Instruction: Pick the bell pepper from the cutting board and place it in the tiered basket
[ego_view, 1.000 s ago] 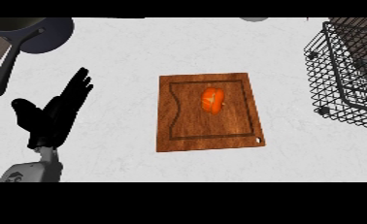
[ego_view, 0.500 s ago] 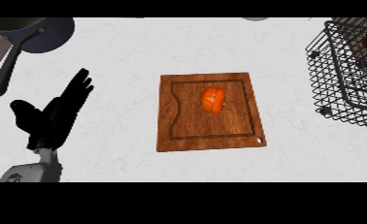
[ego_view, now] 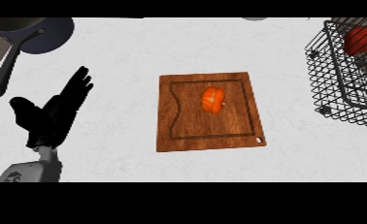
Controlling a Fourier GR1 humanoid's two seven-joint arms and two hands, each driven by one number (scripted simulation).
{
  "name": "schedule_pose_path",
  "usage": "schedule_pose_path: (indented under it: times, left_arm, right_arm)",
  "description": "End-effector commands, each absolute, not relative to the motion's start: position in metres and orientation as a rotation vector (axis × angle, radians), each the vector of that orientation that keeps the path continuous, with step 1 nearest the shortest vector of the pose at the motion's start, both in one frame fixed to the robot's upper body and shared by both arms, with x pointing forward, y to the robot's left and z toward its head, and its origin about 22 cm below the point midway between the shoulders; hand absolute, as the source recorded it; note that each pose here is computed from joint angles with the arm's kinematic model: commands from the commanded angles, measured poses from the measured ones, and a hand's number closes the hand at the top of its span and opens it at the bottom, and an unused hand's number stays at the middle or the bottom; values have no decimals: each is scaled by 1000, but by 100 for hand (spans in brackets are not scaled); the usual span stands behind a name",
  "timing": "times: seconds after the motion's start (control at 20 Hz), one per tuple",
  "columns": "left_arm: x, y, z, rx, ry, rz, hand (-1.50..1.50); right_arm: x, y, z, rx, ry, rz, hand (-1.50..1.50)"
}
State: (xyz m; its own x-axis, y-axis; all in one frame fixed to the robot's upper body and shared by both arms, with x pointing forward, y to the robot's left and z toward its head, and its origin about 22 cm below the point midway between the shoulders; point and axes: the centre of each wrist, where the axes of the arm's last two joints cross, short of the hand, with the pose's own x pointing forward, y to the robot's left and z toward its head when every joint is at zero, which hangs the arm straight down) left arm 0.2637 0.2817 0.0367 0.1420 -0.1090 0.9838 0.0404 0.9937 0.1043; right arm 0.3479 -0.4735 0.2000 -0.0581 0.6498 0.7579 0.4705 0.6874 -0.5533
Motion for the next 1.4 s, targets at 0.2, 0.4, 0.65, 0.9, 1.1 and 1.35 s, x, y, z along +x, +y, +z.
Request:
schedule_pose_path:
  times: [0.2, 0.4, 0.65, 0.9, 1.1, 1.35]
  left_arm:
    - [254, 290, 39, 58, -1411, -98, 0]
    - [249, 282, 40, 75, -1443, -96, 0]
    - [253, 284, 34, 66, -1431, -95, 0]
    - [258, 291, 39, 69, -1420, -82, 0]
    - [263, 279, 23, 74, -1428, -68, 0]
    - [260, 296, 40, 84, -1430, -92, 0]
  right_arm:
    - [345, -499, 218, -662, -1784, -284, -150]
    - [312, -544, 232, -683, -1832, -398, -150]
    - [268, -588, 243, -778, -1785, -522, -150]
    - [210, -626, 255, -813, -1791, -578, -150]
    - [176, -643, 256, -839, -1802, -565, -150]
    - [143, -656, 265, -862, -1798, -542, -150]
